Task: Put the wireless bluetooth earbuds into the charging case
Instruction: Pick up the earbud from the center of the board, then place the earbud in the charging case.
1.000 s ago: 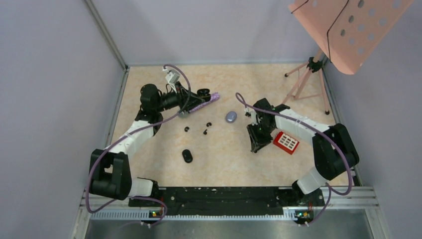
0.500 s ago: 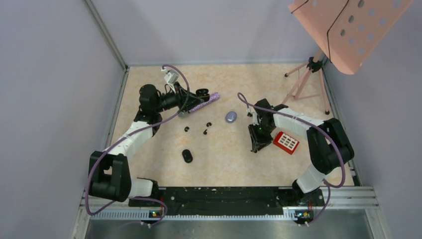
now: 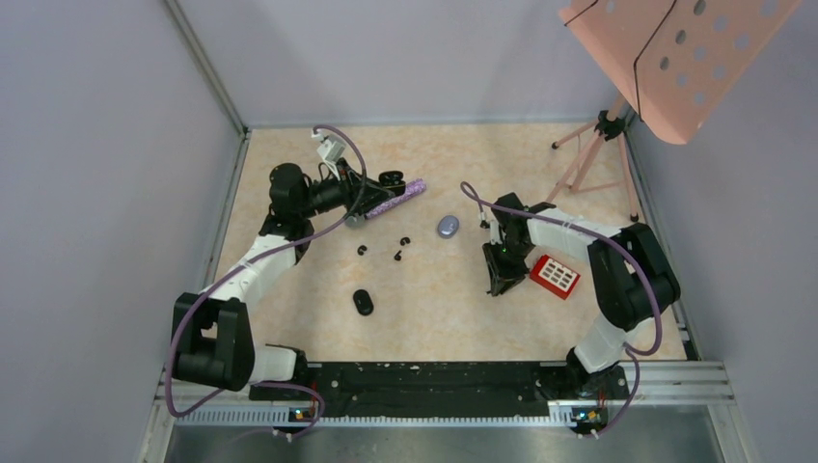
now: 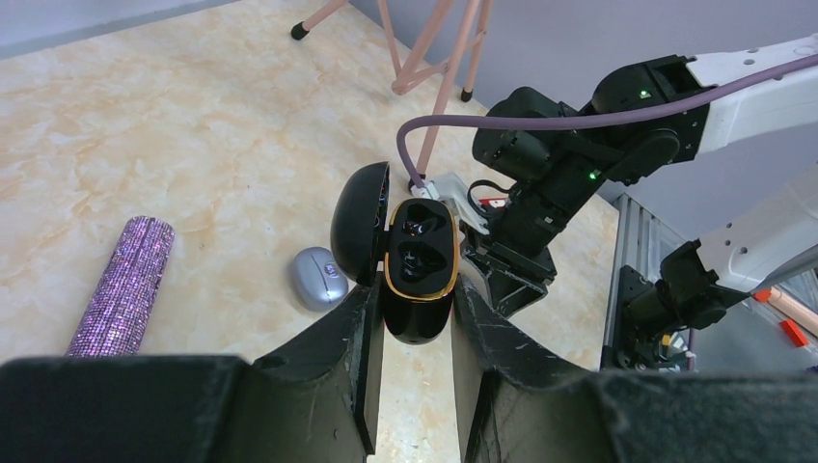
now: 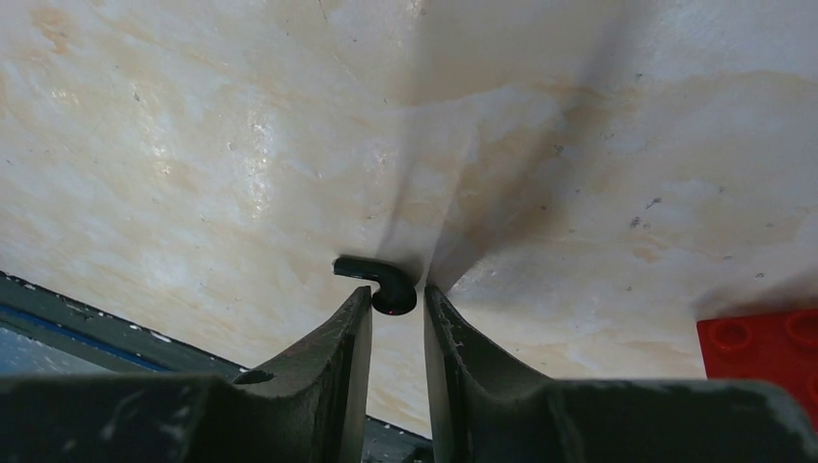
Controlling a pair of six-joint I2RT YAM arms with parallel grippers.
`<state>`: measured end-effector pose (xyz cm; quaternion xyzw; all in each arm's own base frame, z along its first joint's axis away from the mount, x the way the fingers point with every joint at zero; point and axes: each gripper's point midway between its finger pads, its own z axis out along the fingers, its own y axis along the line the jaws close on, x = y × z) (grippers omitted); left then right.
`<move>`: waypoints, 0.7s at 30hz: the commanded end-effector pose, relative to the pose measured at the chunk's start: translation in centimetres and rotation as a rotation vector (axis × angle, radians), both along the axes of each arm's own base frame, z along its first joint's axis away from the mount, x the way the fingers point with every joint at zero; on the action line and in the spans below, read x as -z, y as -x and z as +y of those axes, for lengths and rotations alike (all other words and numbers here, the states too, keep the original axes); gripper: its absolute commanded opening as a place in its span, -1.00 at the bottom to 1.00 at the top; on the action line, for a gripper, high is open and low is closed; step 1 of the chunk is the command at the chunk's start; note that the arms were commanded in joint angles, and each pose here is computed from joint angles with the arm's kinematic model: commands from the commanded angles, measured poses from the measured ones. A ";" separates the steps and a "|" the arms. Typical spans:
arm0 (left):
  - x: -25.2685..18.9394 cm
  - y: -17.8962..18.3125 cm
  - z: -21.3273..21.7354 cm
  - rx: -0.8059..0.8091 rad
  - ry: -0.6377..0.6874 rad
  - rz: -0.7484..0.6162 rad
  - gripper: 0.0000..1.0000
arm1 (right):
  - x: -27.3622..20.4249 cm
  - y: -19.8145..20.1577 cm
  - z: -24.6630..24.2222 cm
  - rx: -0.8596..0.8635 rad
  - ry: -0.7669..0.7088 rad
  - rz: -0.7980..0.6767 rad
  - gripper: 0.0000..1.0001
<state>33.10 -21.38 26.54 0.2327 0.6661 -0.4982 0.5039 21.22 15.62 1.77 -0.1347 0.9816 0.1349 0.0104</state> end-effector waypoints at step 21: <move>-0.8 -1.9 -1.4 0.013 0.012 -0.090 -1.00 | -17.9 -13.0 0.9 -0.491 0.118 -0.830 -1.00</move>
